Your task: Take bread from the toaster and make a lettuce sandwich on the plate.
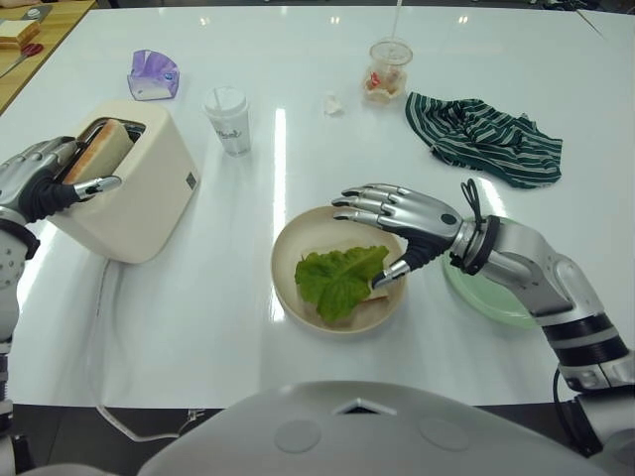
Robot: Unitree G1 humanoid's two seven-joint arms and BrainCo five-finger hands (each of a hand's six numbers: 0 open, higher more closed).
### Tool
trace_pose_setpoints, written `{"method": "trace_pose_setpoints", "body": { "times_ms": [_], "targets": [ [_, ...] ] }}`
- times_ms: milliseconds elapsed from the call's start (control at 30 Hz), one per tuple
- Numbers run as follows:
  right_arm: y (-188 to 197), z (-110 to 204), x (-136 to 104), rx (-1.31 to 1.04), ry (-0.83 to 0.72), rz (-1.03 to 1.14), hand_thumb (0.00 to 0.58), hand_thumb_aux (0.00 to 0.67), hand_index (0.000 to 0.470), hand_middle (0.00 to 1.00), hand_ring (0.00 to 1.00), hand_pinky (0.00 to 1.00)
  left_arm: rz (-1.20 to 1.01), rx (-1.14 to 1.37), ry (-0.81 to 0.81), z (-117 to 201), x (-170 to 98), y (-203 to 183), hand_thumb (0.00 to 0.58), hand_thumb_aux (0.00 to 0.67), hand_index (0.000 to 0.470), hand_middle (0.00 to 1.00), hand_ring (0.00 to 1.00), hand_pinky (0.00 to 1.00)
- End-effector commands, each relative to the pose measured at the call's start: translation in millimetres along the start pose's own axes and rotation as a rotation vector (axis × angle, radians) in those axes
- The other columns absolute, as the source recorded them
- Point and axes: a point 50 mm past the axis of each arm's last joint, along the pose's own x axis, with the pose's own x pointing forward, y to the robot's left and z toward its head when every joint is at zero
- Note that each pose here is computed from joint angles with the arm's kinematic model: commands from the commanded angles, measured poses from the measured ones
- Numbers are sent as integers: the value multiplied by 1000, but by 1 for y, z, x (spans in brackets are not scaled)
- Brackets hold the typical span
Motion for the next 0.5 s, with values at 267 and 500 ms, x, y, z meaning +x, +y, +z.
{"method": "trace_pose_setpoints", "body": {
  "times_ms": [267, 500],
  "targets": [
    [3, -4, 0, -2, 9, 12, 0, 0, 0, 0, 0, 0, 112, -47, -52, 8, 6, 11, 580, 670, 470, 0, 0, 0],
    [3, -5, -1, 0, 11, 12, 0, 0, 0, 0, 0, 0, 99, -72, -93, 17, 5, 7, 580, 670, 470, 0, 0, 0]
  ]
}}
